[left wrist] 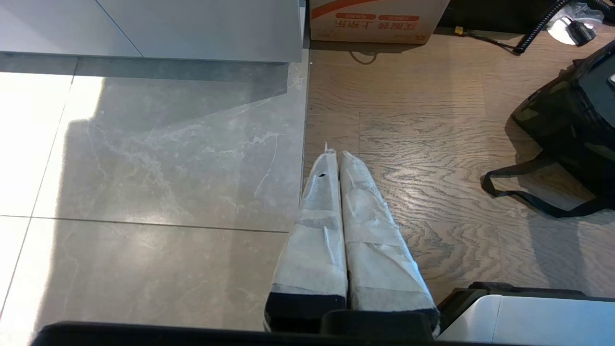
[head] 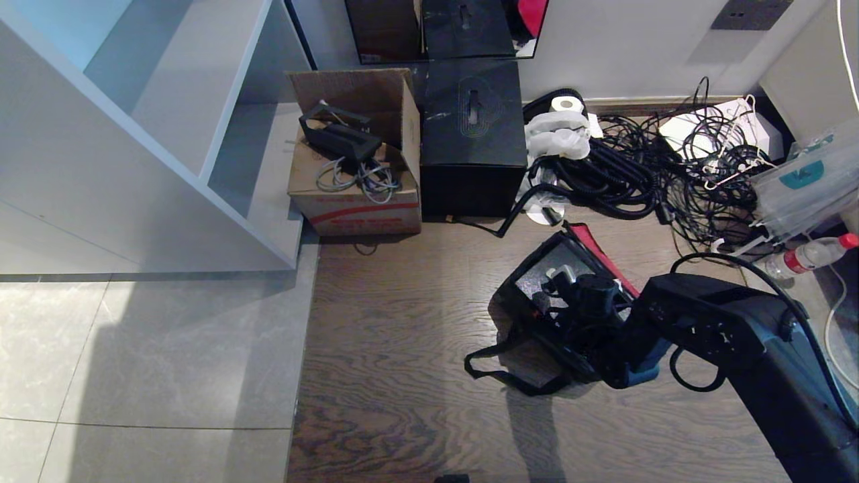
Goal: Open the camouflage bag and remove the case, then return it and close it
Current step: Grip the handle, then lift the black box
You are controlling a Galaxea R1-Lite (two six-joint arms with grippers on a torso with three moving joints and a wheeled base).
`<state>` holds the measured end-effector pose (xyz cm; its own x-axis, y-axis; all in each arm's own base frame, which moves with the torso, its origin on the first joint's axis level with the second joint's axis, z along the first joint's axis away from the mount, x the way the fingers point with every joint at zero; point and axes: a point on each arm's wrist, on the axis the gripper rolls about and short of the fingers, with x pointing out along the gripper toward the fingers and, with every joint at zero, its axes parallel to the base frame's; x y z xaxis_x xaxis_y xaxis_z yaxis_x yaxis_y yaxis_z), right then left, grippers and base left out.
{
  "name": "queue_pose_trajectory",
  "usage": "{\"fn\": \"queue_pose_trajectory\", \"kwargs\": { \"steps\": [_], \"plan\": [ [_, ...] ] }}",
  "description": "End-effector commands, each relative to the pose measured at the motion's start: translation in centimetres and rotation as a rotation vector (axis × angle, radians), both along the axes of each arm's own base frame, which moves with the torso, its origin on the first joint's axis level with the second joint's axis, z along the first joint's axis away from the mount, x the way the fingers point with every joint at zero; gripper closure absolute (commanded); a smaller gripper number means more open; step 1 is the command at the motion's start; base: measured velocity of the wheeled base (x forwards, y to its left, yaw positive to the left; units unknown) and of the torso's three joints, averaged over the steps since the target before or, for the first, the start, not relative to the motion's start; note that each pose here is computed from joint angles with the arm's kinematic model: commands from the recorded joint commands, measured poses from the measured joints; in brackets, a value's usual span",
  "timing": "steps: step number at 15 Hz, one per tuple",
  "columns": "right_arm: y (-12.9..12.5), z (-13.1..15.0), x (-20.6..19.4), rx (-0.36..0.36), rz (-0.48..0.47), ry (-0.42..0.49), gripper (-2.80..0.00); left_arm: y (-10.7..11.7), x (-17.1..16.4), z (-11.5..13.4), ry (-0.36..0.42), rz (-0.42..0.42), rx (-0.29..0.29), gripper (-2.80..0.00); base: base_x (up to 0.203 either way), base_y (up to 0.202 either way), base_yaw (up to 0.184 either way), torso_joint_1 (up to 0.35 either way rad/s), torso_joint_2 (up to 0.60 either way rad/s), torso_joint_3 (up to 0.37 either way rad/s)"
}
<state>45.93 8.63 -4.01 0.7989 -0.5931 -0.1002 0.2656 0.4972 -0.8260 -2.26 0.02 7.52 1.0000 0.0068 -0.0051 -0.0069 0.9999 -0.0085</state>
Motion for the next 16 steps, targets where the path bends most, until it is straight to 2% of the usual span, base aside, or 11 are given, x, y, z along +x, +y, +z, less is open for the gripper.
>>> {"fn": "queue_pose_trajectory", "kwargs": {
  "steps": [1,10,16],
  "plan": [
    [0.1,-0.1,-0.1,-0.005,-0.005,-0.007,0.00,0.0,0.0,0.0,0.004,0.001,-0.001,0.00,0.000,0.000,0.000,0.000,0.00,0.000],
    [0.5,0.5,-0.3,0.000,-0.003,-0.048,0.00,0.0,0.0,0.0,0.004,0.001,-0.001,0.00,0.000,0.000,0.000,0.000,0.00,0.000],
    [0.4,6.6,-0.6,0.022,-0.025,-0.161,0.00,0.0,0.0,0.0,0.003,0.001,-0.001,0.00,0.000,0.000,0.000,0.000,0.00,0.000]
  ]
}}
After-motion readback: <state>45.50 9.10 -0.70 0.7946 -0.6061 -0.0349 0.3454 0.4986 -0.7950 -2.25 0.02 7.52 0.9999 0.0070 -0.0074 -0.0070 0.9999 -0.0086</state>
